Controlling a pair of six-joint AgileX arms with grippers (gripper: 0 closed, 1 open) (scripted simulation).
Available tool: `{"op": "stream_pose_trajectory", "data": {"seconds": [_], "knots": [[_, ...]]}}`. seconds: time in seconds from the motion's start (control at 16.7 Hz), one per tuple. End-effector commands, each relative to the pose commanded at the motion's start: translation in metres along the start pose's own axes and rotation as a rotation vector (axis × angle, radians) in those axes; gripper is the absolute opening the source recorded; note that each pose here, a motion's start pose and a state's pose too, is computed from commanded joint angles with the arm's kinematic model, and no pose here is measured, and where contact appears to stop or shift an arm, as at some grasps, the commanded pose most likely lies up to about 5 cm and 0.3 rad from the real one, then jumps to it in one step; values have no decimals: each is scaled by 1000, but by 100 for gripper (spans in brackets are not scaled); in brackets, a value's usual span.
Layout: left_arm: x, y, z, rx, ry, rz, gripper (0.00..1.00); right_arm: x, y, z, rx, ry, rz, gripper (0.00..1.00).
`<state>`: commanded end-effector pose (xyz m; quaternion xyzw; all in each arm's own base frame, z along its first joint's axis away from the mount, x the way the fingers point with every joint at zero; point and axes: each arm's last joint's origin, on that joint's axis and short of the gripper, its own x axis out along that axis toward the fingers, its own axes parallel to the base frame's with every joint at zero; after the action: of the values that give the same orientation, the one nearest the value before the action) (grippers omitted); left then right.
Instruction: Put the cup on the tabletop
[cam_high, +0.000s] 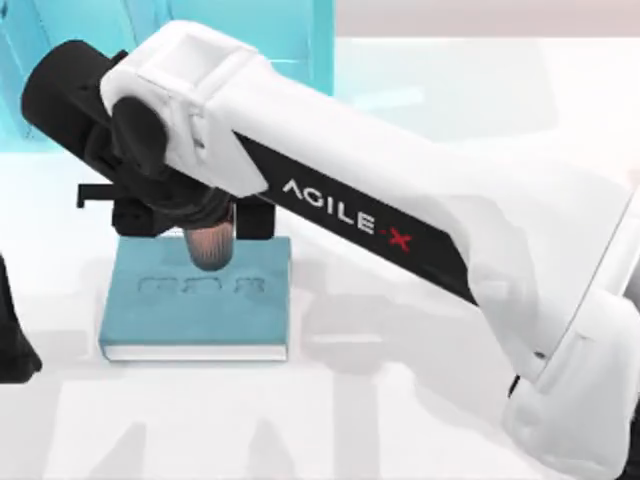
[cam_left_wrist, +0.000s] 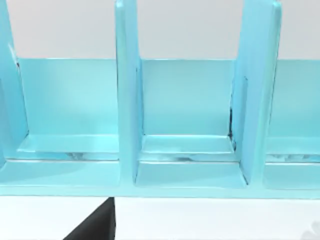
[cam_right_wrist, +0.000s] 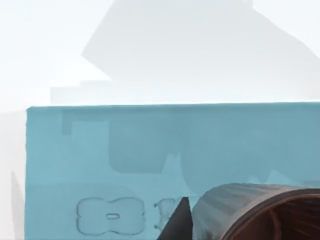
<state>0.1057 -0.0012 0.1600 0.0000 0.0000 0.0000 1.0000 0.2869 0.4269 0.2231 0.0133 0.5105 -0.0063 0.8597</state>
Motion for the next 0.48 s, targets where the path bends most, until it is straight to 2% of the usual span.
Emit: {"op": "stream_pose_trajectory", "data": {"seconds": [0.48], "knots": [[0,0,0,0,0,0,100,-5,-4,5,2,-5,5,0]]}}
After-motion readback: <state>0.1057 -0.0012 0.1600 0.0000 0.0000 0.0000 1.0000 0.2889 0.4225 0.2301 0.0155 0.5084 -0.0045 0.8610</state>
